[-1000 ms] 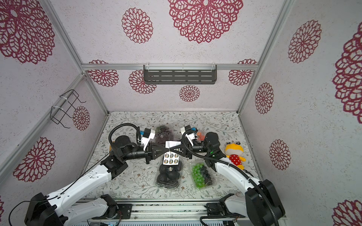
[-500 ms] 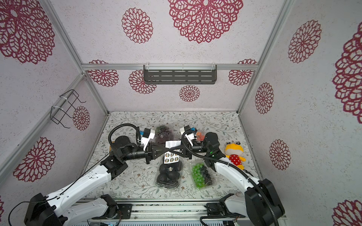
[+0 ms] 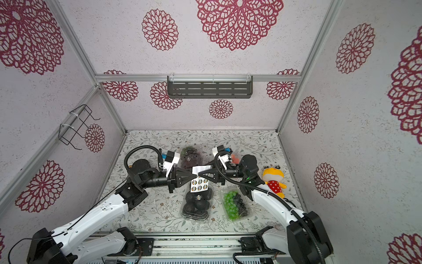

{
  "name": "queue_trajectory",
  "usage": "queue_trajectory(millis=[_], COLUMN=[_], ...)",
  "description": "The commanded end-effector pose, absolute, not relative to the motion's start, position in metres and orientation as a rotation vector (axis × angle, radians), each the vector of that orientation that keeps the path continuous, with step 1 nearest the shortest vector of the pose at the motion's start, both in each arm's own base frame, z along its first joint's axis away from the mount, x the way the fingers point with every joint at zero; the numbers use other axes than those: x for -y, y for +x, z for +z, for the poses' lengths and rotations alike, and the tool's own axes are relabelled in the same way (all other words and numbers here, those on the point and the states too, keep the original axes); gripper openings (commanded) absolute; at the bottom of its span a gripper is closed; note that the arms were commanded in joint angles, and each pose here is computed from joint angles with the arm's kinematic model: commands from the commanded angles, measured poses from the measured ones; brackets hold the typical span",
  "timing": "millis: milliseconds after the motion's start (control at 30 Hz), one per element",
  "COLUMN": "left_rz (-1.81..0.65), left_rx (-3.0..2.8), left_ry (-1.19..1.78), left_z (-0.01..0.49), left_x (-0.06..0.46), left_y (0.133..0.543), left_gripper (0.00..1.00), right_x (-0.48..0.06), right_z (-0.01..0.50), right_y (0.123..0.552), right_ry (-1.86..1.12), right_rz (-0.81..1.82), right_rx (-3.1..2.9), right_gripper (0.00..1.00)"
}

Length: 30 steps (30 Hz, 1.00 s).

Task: Label fruit boxes
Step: Adjust the label sticker.

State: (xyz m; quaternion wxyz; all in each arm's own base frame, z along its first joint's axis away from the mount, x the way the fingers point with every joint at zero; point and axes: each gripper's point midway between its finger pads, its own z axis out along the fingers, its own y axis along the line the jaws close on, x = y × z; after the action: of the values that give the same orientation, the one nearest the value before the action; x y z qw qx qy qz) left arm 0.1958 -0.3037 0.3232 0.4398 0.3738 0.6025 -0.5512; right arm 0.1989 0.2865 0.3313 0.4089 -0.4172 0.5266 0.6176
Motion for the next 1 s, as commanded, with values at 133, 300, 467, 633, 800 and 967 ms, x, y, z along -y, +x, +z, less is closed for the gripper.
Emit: queue_trajectory(millis=[133,300,467,633,800,967], left_rz=[-1.384,-1.382,-1.386,-1.386,-1.373,-1.362], left_rx=[-1.459,-1.442,-1.437,-1.448,-1.451,-1.446], left_ry=[0.969,0.963,0.964,0.963,0.956,0.939], left_z=[0.327,0.331,0.332,0.331,0.330,0.334], left_x=[0.308,0.308,0.310,0.311,0.311,0.309], left_y=[0.189,0.188,0.188,0.189,0.190,0.191], left_gripper=[0.00,0.00,0.00,0.00,0.00,0.00], right_x=[-0.286,-0.288,-0.289,-0.290,-0.290,-0.292], right_z=[0.346,0.344,0.343,0.344,0.341,0.340], right_y=[0.198,0.195,0.193,0.189,0.188,0.187], right_ry=[-1.065,-1.080,-1.089,-1.102,-1.104,-1.114], right_rz=[1.537,1.548,1.554,1.560,1.562,1.568], right_rx=[-1.260,-1.260,-1.258,-1.248,-1.252,-1.251], right_gripper=[0.35,0.36,0.37,0.37,0.37,0.38])
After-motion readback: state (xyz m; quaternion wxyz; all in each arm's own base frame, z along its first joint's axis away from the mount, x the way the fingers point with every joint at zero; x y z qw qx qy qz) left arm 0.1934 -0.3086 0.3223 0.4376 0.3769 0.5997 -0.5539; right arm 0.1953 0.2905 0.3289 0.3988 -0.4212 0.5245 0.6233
